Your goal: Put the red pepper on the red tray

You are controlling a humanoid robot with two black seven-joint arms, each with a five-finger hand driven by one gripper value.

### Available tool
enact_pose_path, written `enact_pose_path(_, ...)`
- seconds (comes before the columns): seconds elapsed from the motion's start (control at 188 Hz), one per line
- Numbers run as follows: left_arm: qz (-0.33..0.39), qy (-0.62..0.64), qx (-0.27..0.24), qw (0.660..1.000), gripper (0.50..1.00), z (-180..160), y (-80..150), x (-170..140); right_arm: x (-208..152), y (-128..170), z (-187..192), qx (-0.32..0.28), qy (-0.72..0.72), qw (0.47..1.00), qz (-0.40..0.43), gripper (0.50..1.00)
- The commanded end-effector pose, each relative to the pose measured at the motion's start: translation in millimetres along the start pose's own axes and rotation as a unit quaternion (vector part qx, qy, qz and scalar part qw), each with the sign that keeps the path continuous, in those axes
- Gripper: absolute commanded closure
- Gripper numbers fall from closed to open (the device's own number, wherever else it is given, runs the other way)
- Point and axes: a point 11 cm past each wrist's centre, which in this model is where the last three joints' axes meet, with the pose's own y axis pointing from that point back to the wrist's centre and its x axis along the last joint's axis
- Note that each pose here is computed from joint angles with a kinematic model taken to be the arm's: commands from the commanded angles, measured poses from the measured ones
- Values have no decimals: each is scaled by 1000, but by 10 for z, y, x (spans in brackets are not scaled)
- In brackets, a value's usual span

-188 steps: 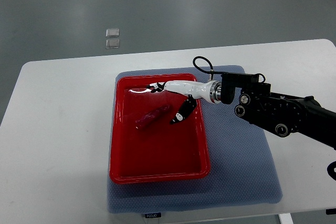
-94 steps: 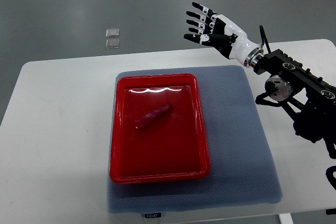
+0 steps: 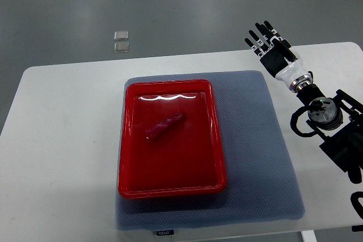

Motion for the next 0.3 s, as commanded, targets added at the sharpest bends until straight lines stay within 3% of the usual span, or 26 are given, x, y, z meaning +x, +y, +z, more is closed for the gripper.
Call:
enact_pose_path(0.0,-1,-1,0,1000,500,-2,0,-6,26,12,6,-1,1,1000,2,587)
enact_pose_path(0.293,0,-1,0,1000,500,-2,0,0,56,24,37,-7,6,1000,5,587)
